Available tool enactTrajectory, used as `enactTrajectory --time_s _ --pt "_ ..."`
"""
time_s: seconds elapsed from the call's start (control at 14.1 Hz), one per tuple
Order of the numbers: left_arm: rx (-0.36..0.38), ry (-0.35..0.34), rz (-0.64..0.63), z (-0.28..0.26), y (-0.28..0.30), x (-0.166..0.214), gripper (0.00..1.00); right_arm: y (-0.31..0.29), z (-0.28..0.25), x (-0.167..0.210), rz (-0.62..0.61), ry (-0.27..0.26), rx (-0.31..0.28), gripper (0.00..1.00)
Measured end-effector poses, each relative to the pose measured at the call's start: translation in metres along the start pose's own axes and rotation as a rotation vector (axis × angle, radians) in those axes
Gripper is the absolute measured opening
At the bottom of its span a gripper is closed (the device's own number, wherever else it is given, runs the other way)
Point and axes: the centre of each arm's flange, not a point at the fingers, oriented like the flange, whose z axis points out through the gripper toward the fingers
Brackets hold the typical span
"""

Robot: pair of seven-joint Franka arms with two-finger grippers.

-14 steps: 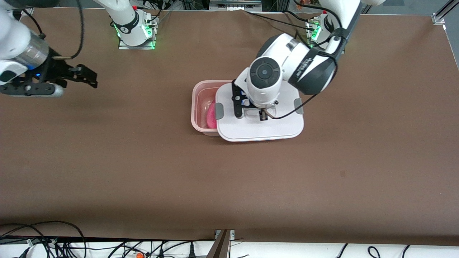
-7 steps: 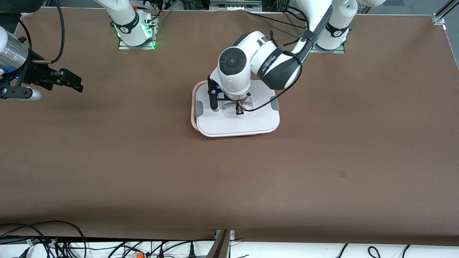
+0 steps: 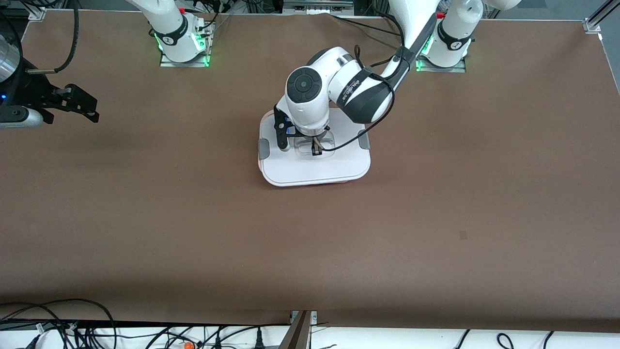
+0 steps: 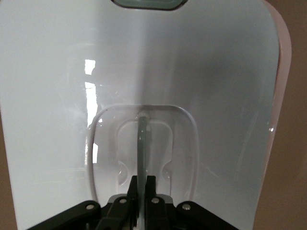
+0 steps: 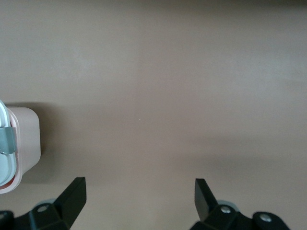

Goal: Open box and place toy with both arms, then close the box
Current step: 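Lower the lid onto the box and press it down with the left gripper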

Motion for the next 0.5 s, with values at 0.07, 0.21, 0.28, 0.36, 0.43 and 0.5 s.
enactTrajectory --time_s 0.07,0.21,0.28,0.36,0.43,0.5 --pt "0.000 0.000 0.001 0.000 0.001 0.000 0.07 0.001 0.001 0.000 0.003 -0.001 0.000 1.00" --pt "0.006 -0.005 0.009 0.000 0.004 0.003 0.07 0.002 0.002 0.001 0.000 -0.004 0.000 1.00" --pt "0.010 -0.008 0.015 0.000 0.007 0.005 0.07 0.000 0.002 0.001 -0.004 -0.004 0.000 1.00" --pt "0.013 -0.011 0.023 0.001 0.010 0.007 0.07 -0.003 0.002 0.001 -0.009 -0.004 0.001 1.00" --pt "0.019 -0.017 0.033 0.002 0.015 0.011 0.07 -0.006 0.002 0.001 -0.016 -0.004 0.001 1.00" --pt "0.029 -0.026 0.044 0.003 0.019 0.014 0.07 -0.009 0.002 0.001 -0.021 -0.003 0.001 1.00"
